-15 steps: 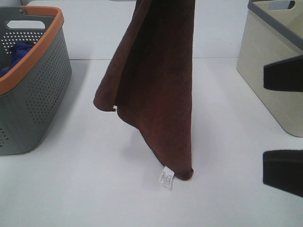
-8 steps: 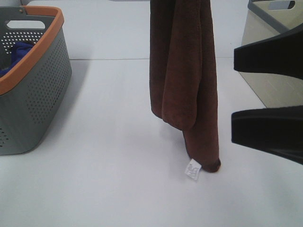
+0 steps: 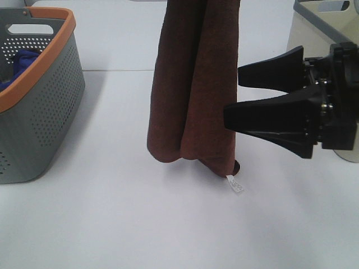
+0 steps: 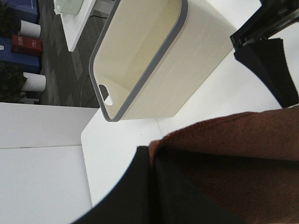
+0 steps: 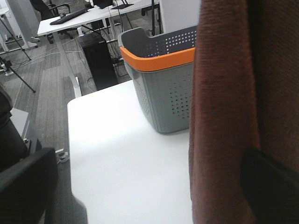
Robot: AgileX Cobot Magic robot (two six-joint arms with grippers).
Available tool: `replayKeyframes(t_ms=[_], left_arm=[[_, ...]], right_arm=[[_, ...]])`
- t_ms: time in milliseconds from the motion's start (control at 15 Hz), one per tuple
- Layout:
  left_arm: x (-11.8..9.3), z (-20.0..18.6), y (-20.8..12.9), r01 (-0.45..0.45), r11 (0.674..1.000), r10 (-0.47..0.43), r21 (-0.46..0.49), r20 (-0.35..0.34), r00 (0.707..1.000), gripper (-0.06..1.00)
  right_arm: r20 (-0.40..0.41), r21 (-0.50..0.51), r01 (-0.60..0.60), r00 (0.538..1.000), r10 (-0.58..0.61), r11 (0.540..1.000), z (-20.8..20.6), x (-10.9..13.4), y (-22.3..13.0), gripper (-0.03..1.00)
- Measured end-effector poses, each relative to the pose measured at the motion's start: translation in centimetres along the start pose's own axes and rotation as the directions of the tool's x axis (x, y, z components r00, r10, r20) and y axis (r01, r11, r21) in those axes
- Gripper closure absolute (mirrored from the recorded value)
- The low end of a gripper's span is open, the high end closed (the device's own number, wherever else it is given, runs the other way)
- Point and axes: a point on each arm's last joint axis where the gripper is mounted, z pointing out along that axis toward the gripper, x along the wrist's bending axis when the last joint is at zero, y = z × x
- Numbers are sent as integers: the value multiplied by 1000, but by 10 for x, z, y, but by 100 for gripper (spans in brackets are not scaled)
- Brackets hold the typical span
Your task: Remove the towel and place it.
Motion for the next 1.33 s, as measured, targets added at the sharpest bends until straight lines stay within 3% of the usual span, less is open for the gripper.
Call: replayKeyframes(t_ms=[400, 667, 733, 1133, 1333], left_arm=[[0, 0, 0, 0, 1000, 0, 0, 2, 1000, 94], [0, 0, 0, 0, 1000, 0, 0, 2, 1000, 94], [0, 0, 0, 0, 1000, 0, 0, 2, 1000, 94], [0, 0, 0, 0, 1000, 0, 0, 2, 1000, 94], [0, 0, 0, 0, 1000, 0, 0, 2, 1000, 94]], right_arm=[[-7, 25, 12, 1000, -12, 1000, 15, -16, -16, 2], [-148, -38, -21, 989, 15, 999, 19, -7, -15, 2], [-150, -38, -20, 989, 14, 999, 19, -7, -15, 2], [-170, 65, -125, 976, 134, 990, 40, -26, -49, 6], [-206, 115, -135, 966, 157, 984, 52, -25, -63, 15]])
